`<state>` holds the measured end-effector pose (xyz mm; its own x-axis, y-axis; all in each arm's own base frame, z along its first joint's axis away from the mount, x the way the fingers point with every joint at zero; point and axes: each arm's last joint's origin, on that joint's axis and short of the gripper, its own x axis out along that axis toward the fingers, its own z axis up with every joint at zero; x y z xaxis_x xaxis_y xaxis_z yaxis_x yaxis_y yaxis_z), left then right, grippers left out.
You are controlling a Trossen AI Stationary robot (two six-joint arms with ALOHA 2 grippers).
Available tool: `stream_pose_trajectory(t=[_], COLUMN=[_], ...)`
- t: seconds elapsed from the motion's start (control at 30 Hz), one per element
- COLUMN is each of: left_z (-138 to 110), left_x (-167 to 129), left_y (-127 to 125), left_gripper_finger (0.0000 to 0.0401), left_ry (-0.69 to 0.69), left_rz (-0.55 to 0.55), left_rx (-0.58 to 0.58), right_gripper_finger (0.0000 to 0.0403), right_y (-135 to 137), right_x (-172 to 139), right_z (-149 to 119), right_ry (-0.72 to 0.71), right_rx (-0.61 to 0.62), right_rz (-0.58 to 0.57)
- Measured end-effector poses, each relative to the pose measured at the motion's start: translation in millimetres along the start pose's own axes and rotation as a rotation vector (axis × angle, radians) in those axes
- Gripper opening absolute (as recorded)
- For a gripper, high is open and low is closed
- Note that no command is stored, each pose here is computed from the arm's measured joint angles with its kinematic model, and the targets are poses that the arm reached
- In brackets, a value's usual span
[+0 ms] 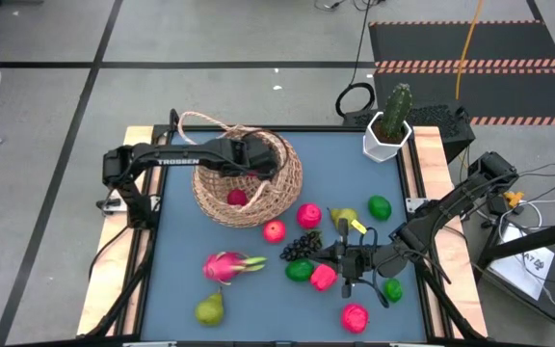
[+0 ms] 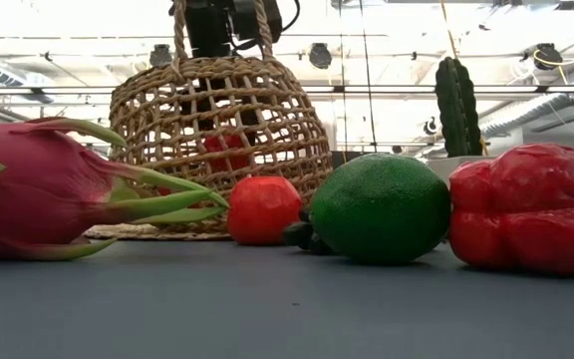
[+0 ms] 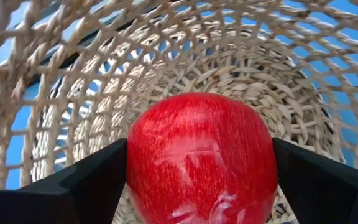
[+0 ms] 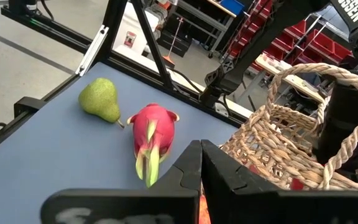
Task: Build produce basket
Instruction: Put the red apple into the basket
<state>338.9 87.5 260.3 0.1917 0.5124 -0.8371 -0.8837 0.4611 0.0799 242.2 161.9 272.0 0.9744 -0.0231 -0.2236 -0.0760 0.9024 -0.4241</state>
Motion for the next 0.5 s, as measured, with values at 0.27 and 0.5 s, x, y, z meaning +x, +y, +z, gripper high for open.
stream_pose_trajectory(t=[0.27,0.5], left_z=[-3.5,-4.2], left_x=[3.6,6.8], left_y=[-3.2,-6.7], left_gripper_finger=[0.0380,0.0394], left_ry=[0.016,0.021], left_rz=[0.009,-0.005], left_rx=[0.070,0.094], right_gripper_finger=[0.0000,0.0000], right_y=[0.1,0.1], right_x=[0.0,0.0], right_z=[-0.1,0.0], right_ry=[0.000,0.000], right_rx=[-0.001,-0.001], right_rz=[0.000,0.001])
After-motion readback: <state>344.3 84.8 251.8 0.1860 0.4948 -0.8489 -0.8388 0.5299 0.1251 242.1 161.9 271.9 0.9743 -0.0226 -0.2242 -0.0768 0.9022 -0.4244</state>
